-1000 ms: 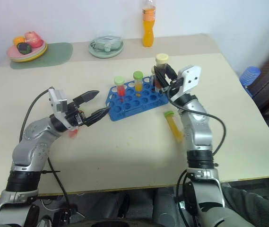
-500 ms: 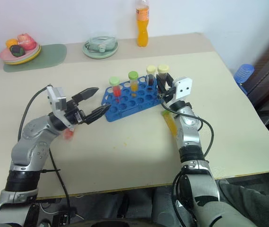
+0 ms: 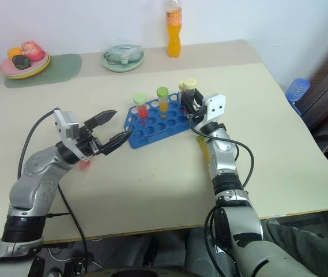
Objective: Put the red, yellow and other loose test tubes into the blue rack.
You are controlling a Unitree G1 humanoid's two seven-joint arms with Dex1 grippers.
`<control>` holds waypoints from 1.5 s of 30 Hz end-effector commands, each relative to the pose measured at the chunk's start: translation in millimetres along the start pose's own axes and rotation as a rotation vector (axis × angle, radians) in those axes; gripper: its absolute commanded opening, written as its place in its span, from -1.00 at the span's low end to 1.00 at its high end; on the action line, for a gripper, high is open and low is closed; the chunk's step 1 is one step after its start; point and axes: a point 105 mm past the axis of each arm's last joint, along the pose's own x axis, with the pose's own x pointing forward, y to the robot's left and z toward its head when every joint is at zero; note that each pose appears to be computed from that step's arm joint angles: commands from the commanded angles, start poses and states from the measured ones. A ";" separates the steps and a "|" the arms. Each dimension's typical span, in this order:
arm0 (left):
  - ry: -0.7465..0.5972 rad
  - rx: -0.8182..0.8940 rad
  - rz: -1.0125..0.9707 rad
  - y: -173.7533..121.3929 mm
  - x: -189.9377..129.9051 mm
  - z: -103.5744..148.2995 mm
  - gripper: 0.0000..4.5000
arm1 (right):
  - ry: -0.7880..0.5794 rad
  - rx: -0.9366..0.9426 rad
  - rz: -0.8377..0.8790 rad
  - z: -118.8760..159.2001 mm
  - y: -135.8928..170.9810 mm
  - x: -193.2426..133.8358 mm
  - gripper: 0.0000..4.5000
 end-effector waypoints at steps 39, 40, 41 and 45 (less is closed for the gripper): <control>-0.023 0.026 -0.003 -1.8 -5.8 6.9 1.00 | 0.035 -0.012 -0.011 -8.6 -4.2 -11.3 -0.65; -0.023 0.026 -0.002 -1.8 -6.1 6.9 1.00 | 0.035 -0.010 -0.005 -8.8 -2.7 -10.5 -0.65; -0.023 0.027 -0.001 -1.7 -6.3 6.9 1.00 | 0.035 -0.009 0.001 -9.0 -1.6 -9.9 -0.65; -0.026 0.028 0.005 -1.7 -7.2 6.7 1.00 | 0.041 -0.008 0.011 -10.4 -0.2 -7.5 -0.65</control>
